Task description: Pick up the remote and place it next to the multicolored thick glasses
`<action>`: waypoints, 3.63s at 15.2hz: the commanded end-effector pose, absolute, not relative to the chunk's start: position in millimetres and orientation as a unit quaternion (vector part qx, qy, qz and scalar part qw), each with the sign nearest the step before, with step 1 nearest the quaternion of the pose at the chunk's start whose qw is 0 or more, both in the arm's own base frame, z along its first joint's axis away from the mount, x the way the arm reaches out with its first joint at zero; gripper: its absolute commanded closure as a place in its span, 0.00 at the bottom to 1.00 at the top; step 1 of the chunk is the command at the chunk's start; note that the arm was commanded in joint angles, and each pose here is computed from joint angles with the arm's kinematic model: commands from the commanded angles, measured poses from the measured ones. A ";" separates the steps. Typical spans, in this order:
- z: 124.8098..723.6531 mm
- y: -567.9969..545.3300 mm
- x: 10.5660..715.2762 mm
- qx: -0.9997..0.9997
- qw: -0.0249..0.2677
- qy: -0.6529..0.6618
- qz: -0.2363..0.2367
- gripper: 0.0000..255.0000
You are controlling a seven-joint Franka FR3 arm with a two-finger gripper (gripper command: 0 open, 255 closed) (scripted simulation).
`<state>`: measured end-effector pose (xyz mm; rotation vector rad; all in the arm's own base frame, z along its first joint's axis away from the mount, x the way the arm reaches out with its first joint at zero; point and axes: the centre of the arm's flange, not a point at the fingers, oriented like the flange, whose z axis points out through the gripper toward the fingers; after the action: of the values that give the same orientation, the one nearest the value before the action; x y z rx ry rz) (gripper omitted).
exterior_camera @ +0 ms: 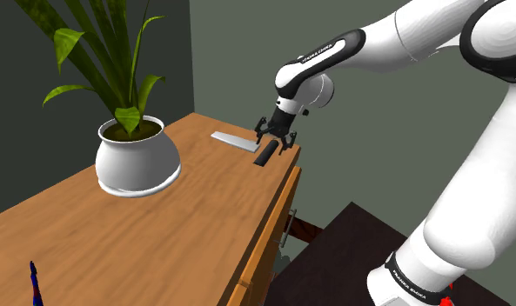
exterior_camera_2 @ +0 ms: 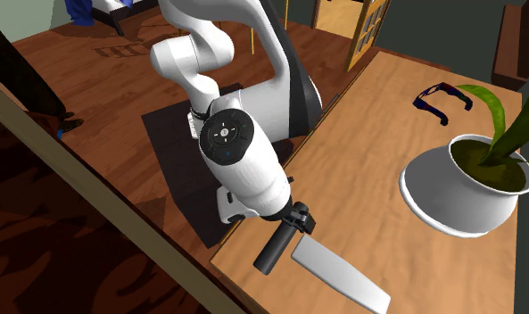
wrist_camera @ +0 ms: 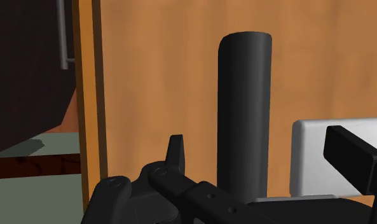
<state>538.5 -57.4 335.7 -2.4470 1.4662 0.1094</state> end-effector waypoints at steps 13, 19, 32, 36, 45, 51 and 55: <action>312.3 -51.5 542.0 -0.848 0.143 0.509 0.038 1.00; 312.0 -52.5 542.0 -0.848 0.143 0.509 0.038 1.00; 370.3 -51.5 542.0 -0.848 0.143 0.509 0.038 1.00; 391.4 -51.5 542.0 -0.848 0.143 0.509 0.038 1.00; 427.3 -27.3 531.4 -0.848 0.143 0.509 0.038 1.00; 427.3 45.2 499.6 -0.848 0.143 0.509 0.038 1.00; 427.3 93.6 478.4 -0.848 0.143 0.509 0.038 1.00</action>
<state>486.3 81.1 426.0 -2.4464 1.4662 0.1100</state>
